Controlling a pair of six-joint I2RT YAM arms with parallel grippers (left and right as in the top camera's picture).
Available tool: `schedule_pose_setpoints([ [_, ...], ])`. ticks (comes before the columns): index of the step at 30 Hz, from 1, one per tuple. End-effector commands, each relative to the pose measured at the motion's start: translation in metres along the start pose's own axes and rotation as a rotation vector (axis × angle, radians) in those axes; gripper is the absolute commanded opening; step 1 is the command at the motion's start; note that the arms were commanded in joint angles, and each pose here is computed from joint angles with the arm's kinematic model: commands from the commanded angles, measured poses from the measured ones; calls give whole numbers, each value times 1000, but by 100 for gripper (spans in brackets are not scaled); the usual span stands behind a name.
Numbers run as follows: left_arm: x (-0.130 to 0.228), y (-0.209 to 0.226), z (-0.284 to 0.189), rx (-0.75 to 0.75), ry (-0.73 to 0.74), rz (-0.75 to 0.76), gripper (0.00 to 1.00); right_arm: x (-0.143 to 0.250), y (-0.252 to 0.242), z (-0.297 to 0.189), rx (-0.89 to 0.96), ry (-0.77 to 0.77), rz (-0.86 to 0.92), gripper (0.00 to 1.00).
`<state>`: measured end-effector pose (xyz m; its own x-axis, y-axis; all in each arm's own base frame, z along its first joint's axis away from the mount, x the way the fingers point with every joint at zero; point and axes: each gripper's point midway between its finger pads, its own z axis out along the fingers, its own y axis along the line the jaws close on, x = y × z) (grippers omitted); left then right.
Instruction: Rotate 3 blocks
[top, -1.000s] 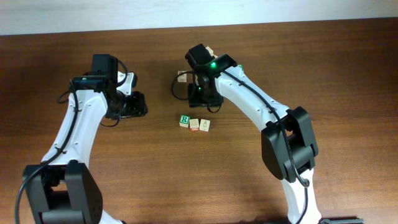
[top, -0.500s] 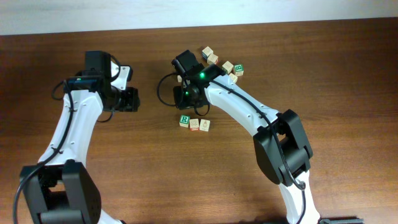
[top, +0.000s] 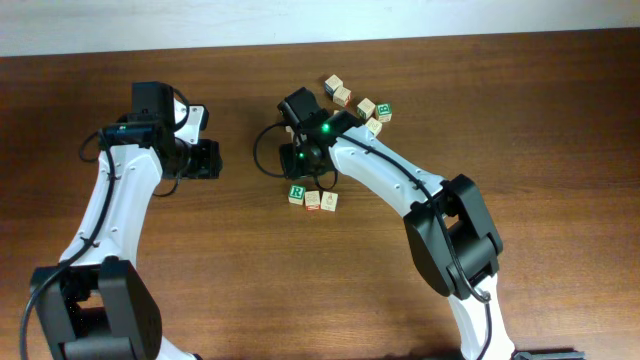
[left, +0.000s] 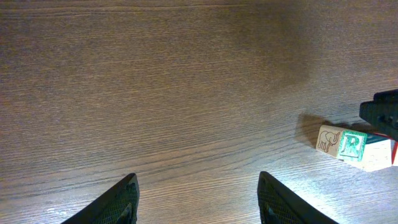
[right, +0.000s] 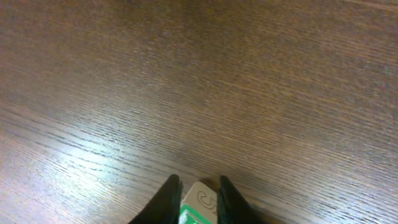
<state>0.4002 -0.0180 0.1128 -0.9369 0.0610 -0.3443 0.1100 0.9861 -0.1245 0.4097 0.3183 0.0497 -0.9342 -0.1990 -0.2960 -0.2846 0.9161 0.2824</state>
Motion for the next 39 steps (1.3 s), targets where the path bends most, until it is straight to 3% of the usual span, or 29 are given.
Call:
schedule_pose_setpoints([
  [1,-5,2,-2,-6,-11,-15,59,21,3,23,5,65,-48,15],
  [10,-5,2,-2,-6,-11,-15,60,32,3,25,3,113,-44,5],
  [26,-3,1,-2,-1,-4,-16,61,41,6,23,-18,151,-13,5],
  [34,-3,-1,-2,15,-5,-20,60,3,0,-17,-24,72,51,5],
  [39,-3,-2,-1,15,-5,-19,60,10,-21,-17,80,92,104,5],
])
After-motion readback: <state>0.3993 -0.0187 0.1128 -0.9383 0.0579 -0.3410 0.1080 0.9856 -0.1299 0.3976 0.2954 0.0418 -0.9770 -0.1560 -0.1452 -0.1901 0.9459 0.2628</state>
